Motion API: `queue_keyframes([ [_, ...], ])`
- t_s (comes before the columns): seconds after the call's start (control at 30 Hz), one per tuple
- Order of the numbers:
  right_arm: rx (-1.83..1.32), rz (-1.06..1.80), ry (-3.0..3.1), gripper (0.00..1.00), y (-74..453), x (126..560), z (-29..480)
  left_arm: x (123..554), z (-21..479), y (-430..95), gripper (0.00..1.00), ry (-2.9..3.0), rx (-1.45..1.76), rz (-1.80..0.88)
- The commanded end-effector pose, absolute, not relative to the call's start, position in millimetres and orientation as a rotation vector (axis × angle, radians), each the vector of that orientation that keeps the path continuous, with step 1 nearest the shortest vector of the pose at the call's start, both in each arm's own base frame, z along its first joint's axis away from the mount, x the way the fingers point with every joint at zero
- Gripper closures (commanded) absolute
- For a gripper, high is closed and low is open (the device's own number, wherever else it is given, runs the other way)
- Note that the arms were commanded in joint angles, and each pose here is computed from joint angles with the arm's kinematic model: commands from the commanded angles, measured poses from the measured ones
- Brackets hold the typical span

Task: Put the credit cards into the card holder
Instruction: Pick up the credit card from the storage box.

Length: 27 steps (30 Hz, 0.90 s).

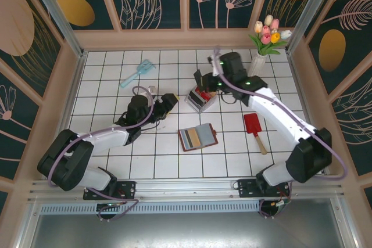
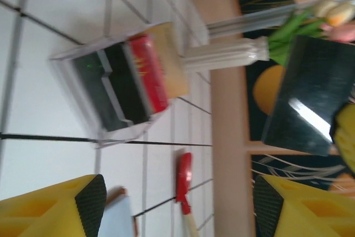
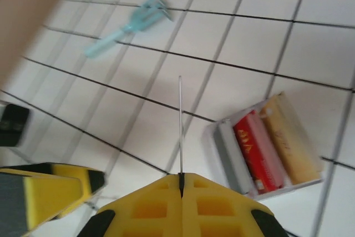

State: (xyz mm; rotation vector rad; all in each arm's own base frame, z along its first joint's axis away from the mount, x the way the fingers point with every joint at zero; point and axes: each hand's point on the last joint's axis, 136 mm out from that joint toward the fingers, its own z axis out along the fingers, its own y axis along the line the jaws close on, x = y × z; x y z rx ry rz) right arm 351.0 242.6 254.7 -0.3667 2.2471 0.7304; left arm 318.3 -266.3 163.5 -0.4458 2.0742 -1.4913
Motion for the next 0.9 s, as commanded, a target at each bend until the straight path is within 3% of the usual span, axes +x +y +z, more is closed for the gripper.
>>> queue_keyframes([
  [0.0, -0.398, 1.174, 2.153, 1.00, 259.2, 322.3, 289.5, 313.7, 228.0, -277.2, 0.26, 1.858, -0.256, -1.678],
  [0.37, -0.433, 1.537, 2.105, 1.00, 265.6, 294.2, 301.8, 306.3, 280.9, -298.9, 0.27, 1.697, -0.052, -1.864],
  [0.87, -0.337, 1.616, 2.169, 1.00, 269.8, 301.4, 275.3, 296.6, 281.9, -297.8, 0.76, 1.686, -0.028, -1.895],
])
